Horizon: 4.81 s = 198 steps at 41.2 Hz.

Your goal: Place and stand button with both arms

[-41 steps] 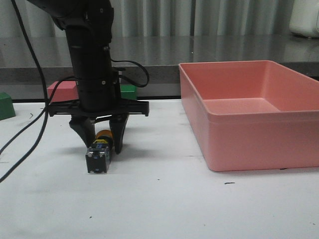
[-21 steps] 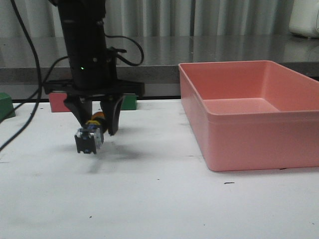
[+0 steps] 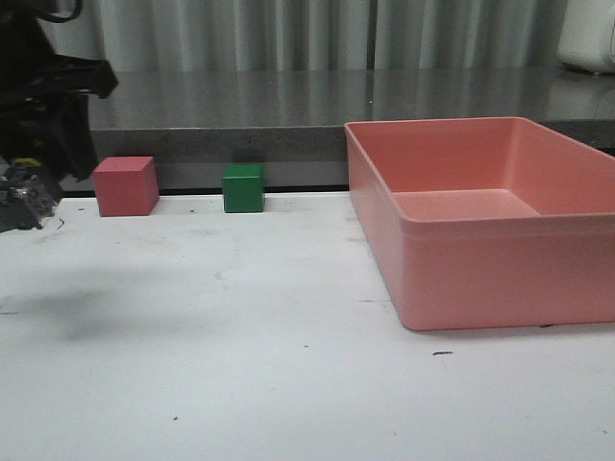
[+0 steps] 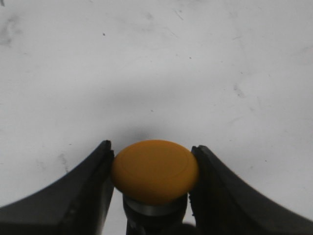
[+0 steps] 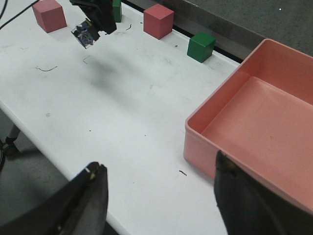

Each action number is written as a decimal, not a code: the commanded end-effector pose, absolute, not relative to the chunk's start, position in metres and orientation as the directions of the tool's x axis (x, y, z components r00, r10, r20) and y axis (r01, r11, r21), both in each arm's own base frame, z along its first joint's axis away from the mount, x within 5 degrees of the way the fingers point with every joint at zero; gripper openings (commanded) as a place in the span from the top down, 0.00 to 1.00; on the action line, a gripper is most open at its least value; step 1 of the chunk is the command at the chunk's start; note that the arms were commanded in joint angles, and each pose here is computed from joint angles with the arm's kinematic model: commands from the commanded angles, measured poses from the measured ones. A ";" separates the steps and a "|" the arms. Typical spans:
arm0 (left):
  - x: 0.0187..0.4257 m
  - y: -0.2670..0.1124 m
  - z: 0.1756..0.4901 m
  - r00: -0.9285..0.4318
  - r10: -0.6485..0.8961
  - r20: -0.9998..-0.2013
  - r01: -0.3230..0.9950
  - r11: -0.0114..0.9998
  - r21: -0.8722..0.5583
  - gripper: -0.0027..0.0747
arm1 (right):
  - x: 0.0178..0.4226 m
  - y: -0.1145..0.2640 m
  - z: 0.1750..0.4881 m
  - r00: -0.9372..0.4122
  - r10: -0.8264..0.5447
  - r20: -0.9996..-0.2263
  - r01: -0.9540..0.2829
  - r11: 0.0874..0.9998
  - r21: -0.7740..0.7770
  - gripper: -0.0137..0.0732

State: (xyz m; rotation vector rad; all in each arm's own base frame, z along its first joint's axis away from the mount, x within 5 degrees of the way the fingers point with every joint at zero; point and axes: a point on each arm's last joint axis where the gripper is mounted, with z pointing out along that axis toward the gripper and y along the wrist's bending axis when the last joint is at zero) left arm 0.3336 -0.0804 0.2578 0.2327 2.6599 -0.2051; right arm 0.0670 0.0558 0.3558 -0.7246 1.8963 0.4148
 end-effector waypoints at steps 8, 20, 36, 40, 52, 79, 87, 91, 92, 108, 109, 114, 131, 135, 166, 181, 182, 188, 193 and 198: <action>0.306 -0.059 0.276 -0.629 0.112 -0.769 0.210 0.977 -0.030 0.68 | 0.068 0.056 0.369 -0.234 -0.251 -0.939 -0.647 0.762 -0.042 0.28; 0.290 -0.049 0.240 -0.426 0.063 -0.903 0.146 0.989 0.000 0.68 | 0.068 0.056 0.369 -0.234 -0.251 -0.939 -0.647 0.762 -0.042 0.28; 0.262 -0.066 0.219 -0.101 0.048 -0.994 0.167 0.985 0.031 0.68 | 0.068 0.056 0.369 -0.234 -0.251 -0.939 -0.647 0.762 -0.042 0.28; 0.261 -0.070 0.213 -0.062 0.018 -0.998 0.174 0.985 0.007 0.68 | 0.068 0.056 0.369 -0.234 -0.251 -0.939 -0.647 0.762 -0.042 0.28; 0.273 -0.076 0.194 0.025 -0.045 -0.999 0.191 0.981 -0.039 0.68 | 0.068 0.056 0.369 -0.234 -0.251 -0.939 -0.647 0.762 -0.042 0.28; 0.286 -0.082 0.146 0.037 -0.027 -0.999 0.209 0.978 -0.018 0.68 | 0.068 0.056 0.369 -0.234 -0.251 -0.939 -0.647 0.762 -0.042 0.28; 0.290 -0.083 0.140 0.027 -0.023 -0.999 0.211 0.977 -0.017 0.68 | 0.068 0.056 0.369 -0.234 -0.251 -0.939 -0.647 0.762 -0.042 0.28; 0.290 -0.084 0.140 0.027 -0.023 -0.999 0.211 0.977 -0.017 0.68 | 0.068 0.056 0.369 -0.234 -0.251 -0.939 -0.647 0.762 -0.042 0.28; 0.290 -0.084 0.140 0.027 -0.023 -0.999 0.211 0.977 -0.017 0.68 | 0.068 0.056 0.369 -0.234 -0.251 -0.939 -0.647 0.762 -0.042 0.28; 0.285 -0.085 0.140 0.022 -0.015 -1.000 0.240 0.971 -0.009 0.32 | 0.068 0.056 0.369 -0.234 -0.251 -0.939 -0.647 0.762 -0.042 0.28; 0.284 -0.085 0.140 0.018 -0.013 -1.000 0.240 0.971 -0.009 0.31 | 0.068 0.056 0.369 -0.234 -0.251 -0.939 -0.647 0.762 -0.042 0.28; 0.277 -0.082 0.144 0.021 -0.014 -1.000 0.240 0.971 -0.009 0.31 | 0.068 0.056 0.369 -0.234 -0.251 -0.939 -0.647 0.762 -0.042 0.28; 0.249 -0.073 0.192 -0.143 -0.004 -0.990 0.236 0.971 -0.038 0.31 | 0.068 0.056 0.369 -0.234 -0.251 -0.939 -0.647 0.762 -0.042 0.28; 0.243 -0.073 0.208 -0.224 0.008 -0.975 0.243 0.969 -0.048 0.32 | 0.068 0.056 0.369 -0.234 -0.251 -0.939 -0.647 0.762 -0.042 0.28; 0.164 -0.058 0.356 -0.591 0.136 -0.795 0.315 0.946 -0.073 0.33 | 0.068 0.056 0.369 -0.234 -0.251 -0.939 -0.647 0.762 -0.042 0.28; 0.092 -0.039 0.379 -0.498 0.181 -0.848 0.398 0.917 -0.038 0.33 | 0.068 0.056 0.369 -0.234 -0.251 -0.939 -0.647 0.762 -0.042 0.28; 0.088 -0.038 0.380 -0.491 0.178 -0.853 0.400 0.916 -0.039 0.33 | 0.068 0.056 0.369 -0.234 -0.251 -0.939 -0.647 0.762 -0.042 0.28; 0.071 -0.034 0.382 -0.477 0.169 -0.863 0.411 0.911 -0.048 0.33 | 0.068 0.056 0.369 -0.234 -0.251 -0.939 -0.647 0.762 -0.042 0.28; 0.062 -0.032 0.382 -0.478 0.159 -0.864 0.410 0.910 -0.060 0.33 | 0.068 0.056 0.369 -0.234 -0.251 -0.939 -0.647 0.762 -0.042 0.28; 0.061 -0.032 0.382 -0.480 0.150 -0.864 0.406 0.911 -0.067 0.33 | 0.068 0.056 0.369 -0.234 -0.251 -0.939 -0.647 0.762 -0.042 0.28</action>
